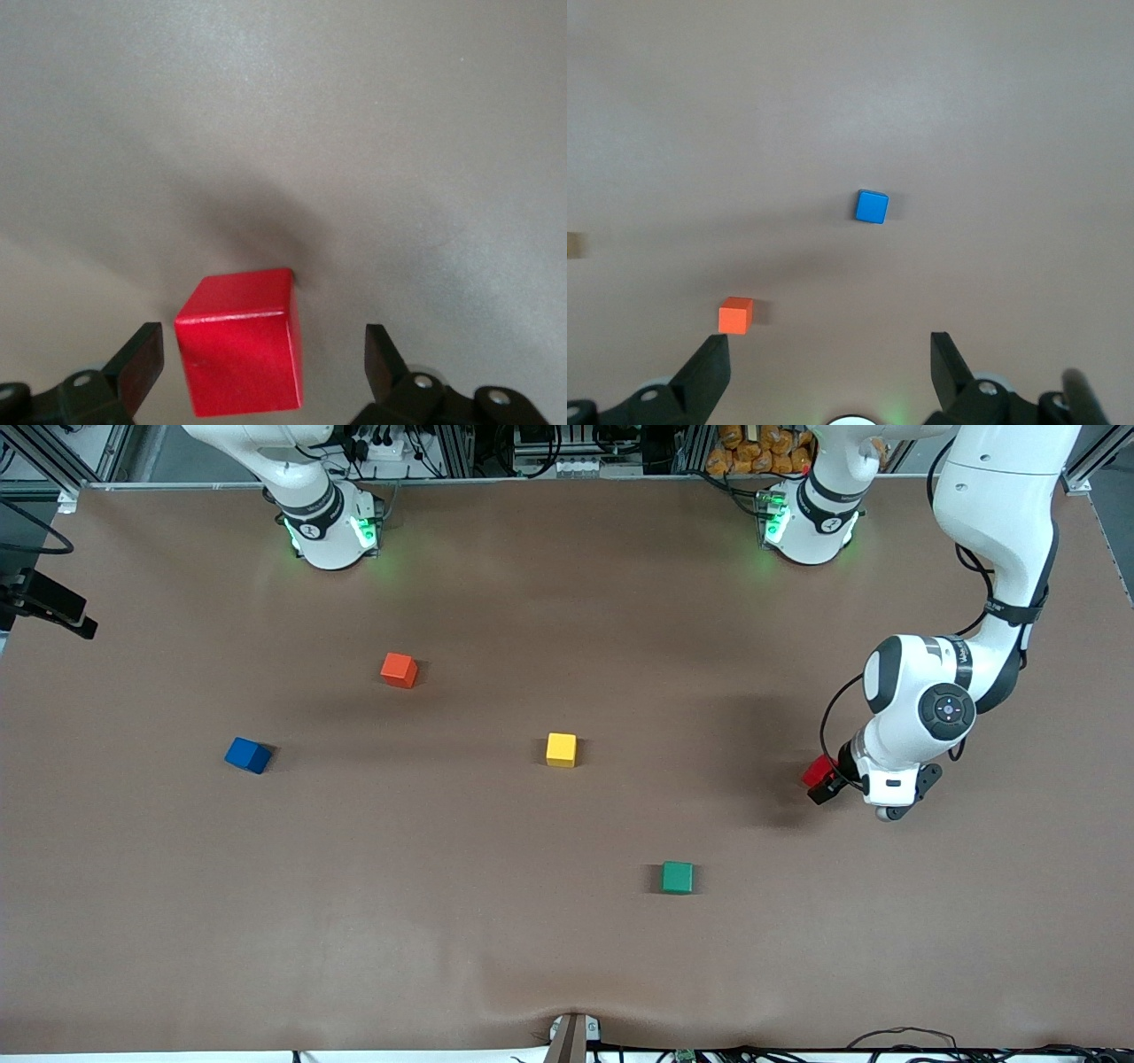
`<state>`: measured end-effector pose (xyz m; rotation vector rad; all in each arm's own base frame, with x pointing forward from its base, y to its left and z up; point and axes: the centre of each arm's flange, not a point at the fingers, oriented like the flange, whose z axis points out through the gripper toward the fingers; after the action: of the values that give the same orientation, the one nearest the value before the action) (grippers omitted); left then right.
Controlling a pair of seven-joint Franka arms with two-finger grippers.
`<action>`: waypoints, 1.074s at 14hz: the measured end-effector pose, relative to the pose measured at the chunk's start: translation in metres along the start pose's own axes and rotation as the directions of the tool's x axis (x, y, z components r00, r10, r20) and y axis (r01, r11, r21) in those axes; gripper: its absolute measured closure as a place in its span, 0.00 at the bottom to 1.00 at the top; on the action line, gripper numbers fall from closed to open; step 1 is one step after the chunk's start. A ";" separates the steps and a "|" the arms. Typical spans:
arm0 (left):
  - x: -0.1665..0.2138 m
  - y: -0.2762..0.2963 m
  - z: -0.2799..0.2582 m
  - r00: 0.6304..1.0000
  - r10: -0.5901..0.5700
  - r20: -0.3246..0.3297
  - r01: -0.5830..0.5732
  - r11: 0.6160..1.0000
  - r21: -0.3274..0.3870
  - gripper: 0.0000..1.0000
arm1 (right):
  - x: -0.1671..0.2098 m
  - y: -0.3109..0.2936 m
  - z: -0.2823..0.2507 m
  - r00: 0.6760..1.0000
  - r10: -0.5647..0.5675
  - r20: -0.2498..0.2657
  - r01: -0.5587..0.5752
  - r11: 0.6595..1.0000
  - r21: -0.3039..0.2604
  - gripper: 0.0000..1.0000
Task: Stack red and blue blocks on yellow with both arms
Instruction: 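Close the left gripper on the red cube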
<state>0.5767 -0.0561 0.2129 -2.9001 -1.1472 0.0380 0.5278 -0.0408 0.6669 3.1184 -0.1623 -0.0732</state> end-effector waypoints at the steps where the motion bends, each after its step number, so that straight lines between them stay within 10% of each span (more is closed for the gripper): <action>1: 0.000 0.000 0.000 1.000 -0.012 0.000 0.012 1.000 0.000 0.00 | 0.000 0.000 0.000 1.000 0.000 0.000 0.000 1.000 0.000 0.00; 15: -0.001 -0.004 0.005 0.999 -0.043 0.007 0.043 0.999 0.009 0.00 | 0.001 0.000 0.001 1.000 0.000 0.002 0.000 1.000 0.000 0.00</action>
<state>0.5730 -0.0542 0.2083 -2.8691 -1.2066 0.0529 0.5287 -0.0408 0.6658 3.1183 -0.1622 -0.0758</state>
